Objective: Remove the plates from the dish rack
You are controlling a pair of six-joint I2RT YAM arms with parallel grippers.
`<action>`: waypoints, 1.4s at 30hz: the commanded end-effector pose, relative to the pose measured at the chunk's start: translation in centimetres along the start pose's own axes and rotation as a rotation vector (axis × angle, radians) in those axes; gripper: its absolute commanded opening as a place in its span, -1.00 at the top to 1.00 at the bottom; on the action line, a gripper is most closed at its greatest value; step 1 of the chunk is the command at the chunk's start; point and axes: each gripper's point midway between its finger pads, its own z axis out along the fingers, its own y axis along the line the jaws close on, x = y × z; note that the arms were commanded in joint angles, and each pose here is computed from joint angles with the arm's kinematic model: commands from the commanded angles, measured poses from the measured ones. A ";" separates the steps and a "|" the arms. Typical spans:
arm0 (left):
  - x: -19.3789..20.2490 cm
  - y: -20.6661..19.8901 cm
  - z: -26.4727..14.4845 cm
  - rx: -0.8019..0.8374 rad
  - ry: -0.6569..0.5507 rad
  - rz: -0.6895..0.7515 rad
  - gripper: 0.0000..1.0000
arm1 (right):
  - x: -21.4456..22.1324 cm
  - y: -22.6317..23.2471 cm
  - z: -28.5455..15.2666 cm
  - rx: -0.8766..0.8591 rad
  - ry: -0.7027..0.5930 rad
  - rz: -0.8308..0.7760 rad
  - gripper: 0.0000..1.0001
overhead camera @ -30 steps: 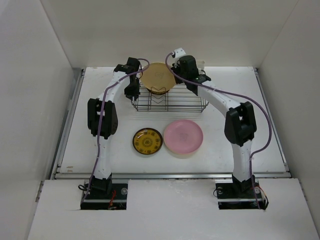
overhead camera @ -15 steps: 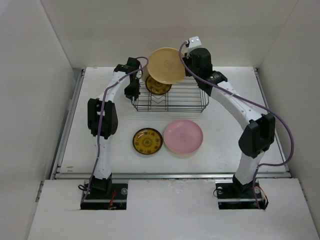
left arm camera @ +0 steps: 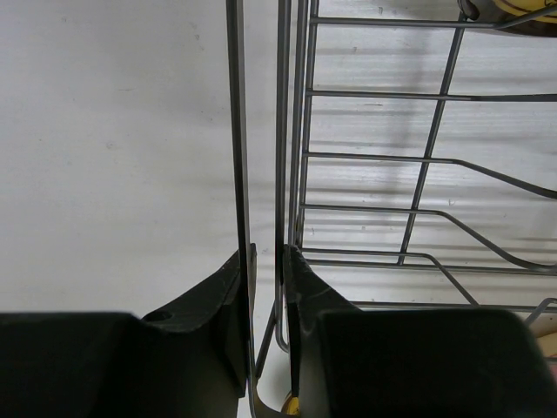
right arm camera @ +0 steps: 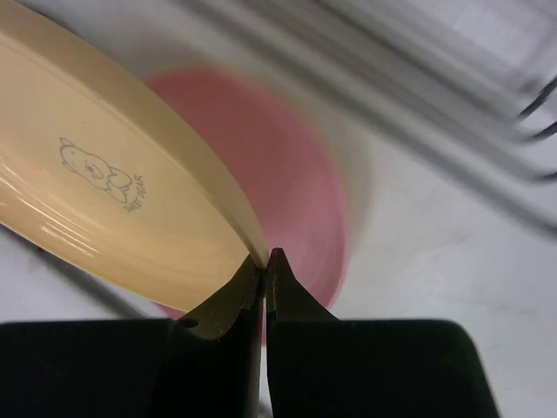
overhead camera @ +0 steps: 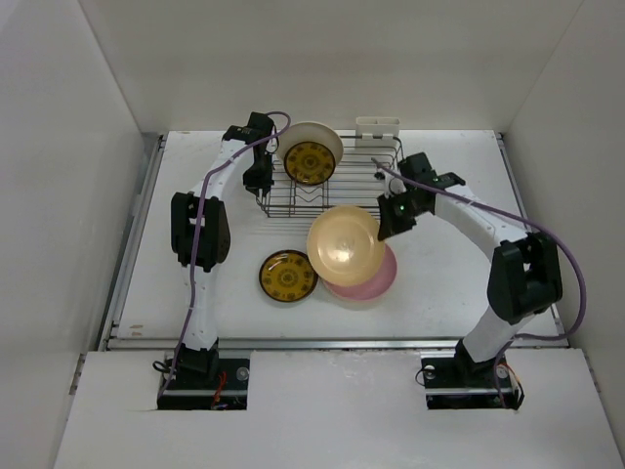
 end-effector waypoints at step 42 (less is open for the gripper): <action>0.6 0.5 -0.9 -0.029 0.029 0.036 1.00 | -26.6 4.9 2.6 -0.129 -0.564 -0.231 -0.22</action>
